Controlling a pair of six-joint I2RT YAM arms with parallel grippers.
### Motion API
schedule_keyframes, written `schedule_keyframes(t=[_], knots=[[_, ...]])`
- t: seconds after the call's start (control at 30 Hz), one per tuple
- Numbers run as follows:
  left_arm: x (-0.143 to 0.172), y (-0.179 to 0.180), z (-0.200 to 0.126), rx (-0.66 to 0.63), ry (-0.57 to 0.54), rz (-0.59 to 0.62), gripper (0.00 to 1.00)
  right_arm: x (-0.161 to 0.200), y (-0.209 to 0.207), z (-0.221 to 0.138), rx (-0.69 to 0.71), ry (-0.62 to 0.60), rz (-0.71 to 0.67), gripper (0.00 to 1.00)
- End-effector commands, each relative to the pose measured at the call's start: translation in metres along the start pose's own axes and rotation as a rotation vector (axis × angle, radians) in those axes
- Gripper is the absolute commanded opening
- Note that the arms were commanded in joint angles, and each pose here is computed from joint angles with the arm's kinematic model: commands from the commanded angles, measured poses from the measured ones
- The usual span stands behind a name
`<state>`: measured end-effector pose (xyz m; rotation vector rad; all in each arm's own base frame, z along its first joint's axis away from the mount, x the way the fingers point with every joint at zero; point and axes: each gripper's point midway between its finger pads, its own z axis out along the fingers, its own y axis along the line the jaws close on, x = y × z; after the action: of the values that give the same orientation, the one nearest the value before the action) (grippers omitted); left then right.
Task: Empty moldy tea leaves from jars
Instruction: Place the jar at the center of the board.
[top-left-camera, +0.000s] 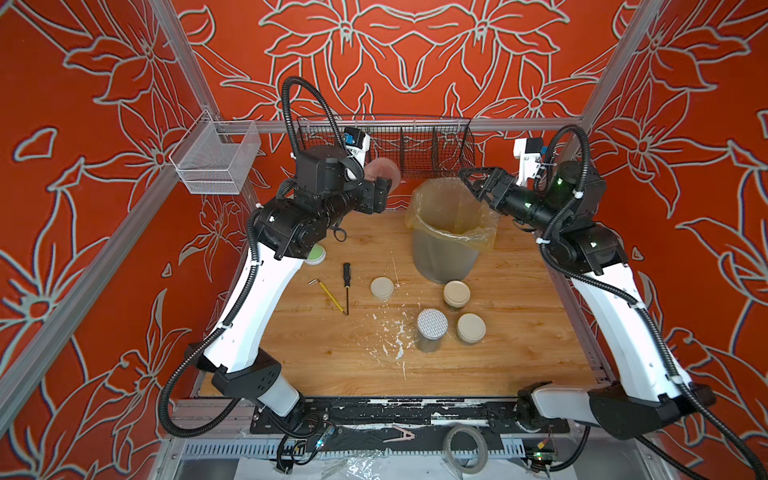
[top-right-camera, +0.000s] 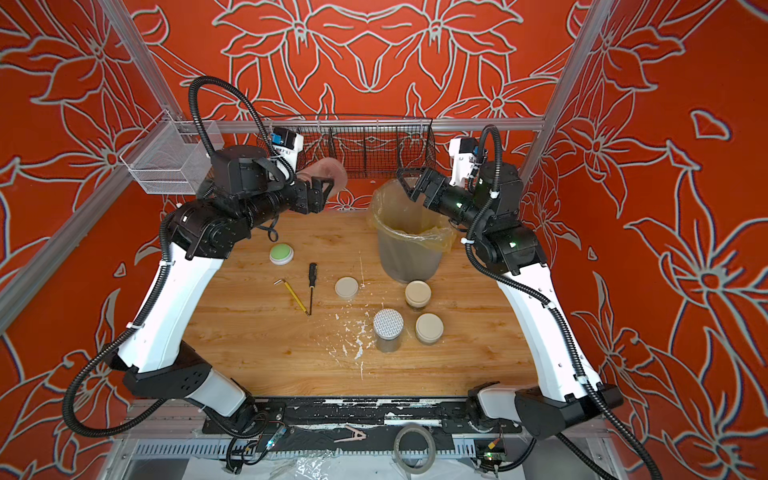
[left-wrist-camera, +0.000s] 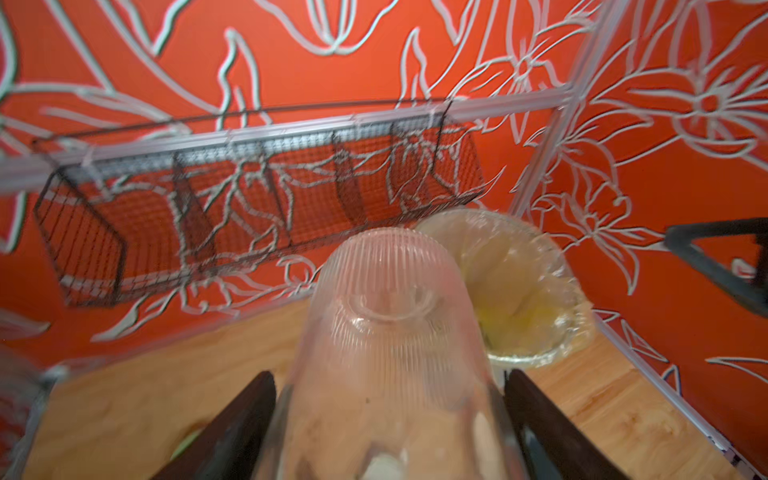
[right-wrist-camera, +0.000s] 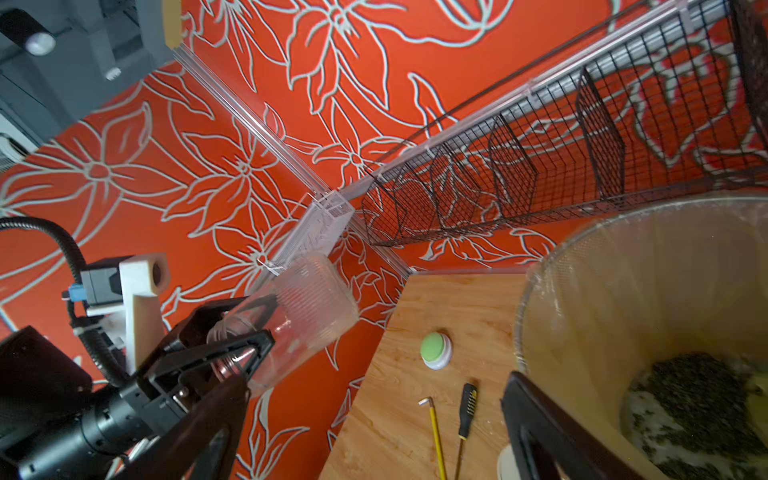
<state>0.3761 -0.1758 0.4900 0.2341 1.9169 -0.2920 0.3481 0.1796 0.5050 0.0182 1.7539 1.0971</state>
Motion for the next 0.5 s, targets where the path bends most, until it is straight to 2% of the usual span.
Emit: schedule_keyframes(t=[0.0, 0.23, 0.47], knots=[[0.052, 0.024, 0.009, -0.13, 0.22, -0.086, 0.0, 0.01, -0.012, -0.003, 0.06, 0.046, -0.065, 0.97], [0.146, 0.025, 0.029, -0.177, 0.577, -0.134, 0.0, 0.039, -0.024, -0.004, 0.102, 0.142, -0.112, 0.97], [0.241, 0.02, 0.042, -0.179, 0.832, -0.203, 0.0, 0.071, -0.032, -0.008, 0.148, 0.257, -0.169, 0.97]])
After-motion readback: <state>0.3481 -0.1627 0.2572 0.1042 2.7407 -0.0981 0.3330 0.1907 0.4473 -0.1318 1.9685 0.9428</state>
